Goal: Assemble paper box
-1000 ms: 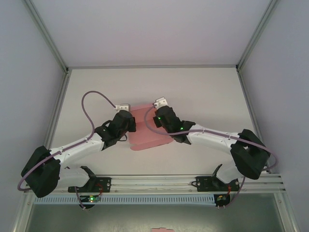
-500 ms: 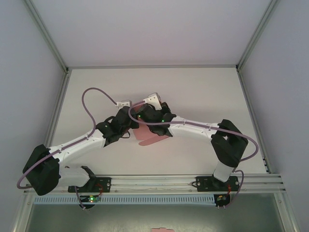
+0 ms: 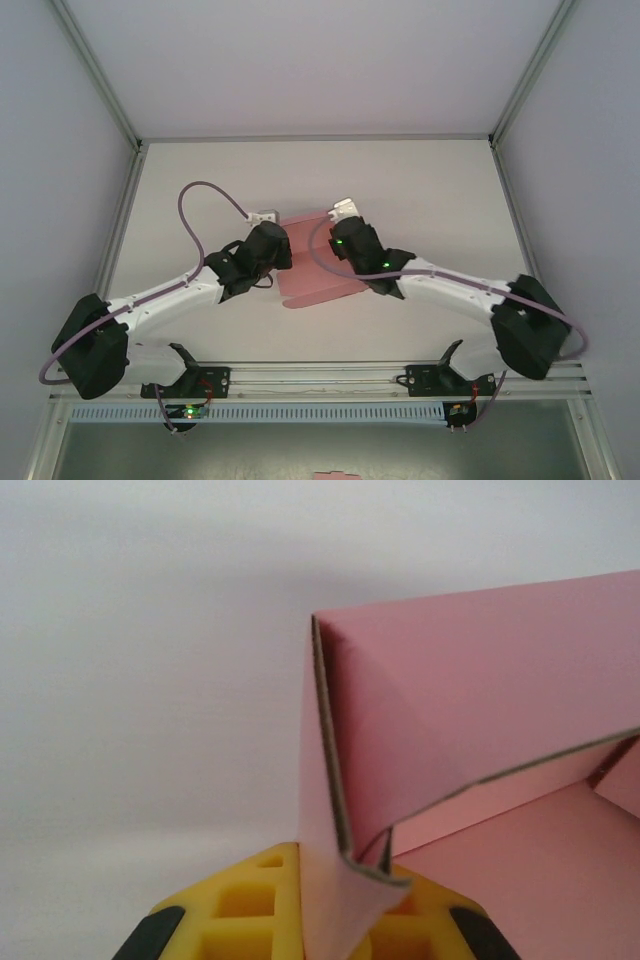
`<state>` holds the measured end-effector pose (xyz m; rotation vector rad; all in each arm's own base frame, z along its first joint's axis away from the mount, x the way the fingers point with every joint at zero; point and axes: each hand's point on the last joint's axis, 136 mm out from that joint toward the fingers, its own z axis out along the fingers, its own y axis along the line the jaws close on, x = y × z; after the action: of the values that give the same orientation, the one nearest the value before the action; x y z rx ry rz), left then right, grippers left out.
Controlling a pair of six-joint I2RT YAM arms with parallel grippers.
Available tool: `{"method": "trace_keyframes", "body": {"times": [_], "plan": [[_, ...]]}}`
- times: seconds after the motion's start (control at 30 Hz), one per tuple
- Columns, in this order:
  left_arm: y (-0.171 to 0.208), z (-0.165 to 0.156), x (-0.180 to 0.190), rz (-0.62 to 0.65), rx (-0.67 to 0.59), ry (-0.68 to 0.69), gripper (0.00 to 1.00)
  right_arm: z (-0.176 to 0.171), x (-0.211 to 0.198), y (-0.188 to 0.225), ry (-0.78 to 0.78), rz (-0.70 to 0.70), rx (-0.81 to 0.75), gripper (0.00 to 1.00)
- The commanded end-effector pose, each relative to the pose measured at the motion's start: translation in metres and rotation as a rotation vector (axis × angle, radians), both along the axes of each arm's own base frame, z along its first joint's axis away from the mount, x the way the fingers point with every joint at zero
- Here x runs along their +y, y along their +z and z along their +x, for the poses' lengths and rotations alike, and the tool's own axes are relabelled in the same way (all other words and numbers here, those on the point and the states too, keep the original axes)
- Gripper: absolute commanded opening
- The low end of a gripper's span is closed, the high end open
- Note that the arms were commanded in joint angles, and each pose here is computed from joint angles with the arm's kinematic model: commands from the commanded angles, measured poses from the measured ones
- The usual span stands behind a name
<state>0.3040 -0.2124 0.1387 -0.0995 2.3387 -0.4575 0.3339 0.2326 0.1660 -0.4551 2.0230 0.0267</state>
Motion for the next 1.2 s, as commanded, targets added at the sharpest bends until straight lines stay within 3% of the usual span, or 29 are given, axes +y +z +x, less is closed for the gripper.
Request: {"method": "trace_keyframes", "body": {"times": [0.0, 0.17, 0.37, 0.43, 0.47, 0.53, 0.67, 0.77, 0.9, 1.17], "plan": [[0.037, 0.013, -0.006, -0.093, -0.104, 0.021, 0.00, -0.003, 0.007, -0.010, 0.108, 0.079, 0.047, 0.38], [0.040, 0.010, -0.004, -0.105, -0.118, 0.022, 0.00, -0.003, 0.000, -0.023, 0.083, 0.110, 0.096, 0.48], [0.043, 0.010, 0.009, -0.070, -0.124, 0.072, 0.00, -0.010, -0.014, -0.039, 0.030, 0.083, 0.148, 0.46], [0.044, 0.011, 0.012, -0.070, -0.138, 0.085, 0.00, -0.016, -0.013, -0.050, 0.046, 0.081, 0.181, 0.51], [0.046, 0.011, 0.012, -0.069, -0.143, 0.084, 0.00, -0.018, -0.013, -0.054, 0.054, 0.082, 0.192, 0.49], [0.047, 0.011, 0.011, -0.063, -0.140, 0.073, 0.00, -0.019, -0.016, -0.055, 0.041, 0.093, 0.182, 0.34], [0.045, 0.011, 0.008, -0.061, -0.130, 0.062, 0.00, -0.014, -0.025, -0.043, 0.006, 0.079, 0.141, 0.30], [0.045, 0.010, 0.005, -0.077, -0.126, 0.052, 0.00, -0.009, -0.032, -0.037, -0.030, 0.055, 0.108, 0.21], [0.046, 0.007, 0.010, -0.058, -0.116, 0.066, 0.00, 0.004, -0.063, -0.035, -0.194, -0.181, 0.088, 0.06], [0.049, 0.004, 0.034, 0.008, -0.088, 0.172, 0.00, 0.015, -0.118, -0.032, -0.495, -0.715, 0.034, 0.00]]}}
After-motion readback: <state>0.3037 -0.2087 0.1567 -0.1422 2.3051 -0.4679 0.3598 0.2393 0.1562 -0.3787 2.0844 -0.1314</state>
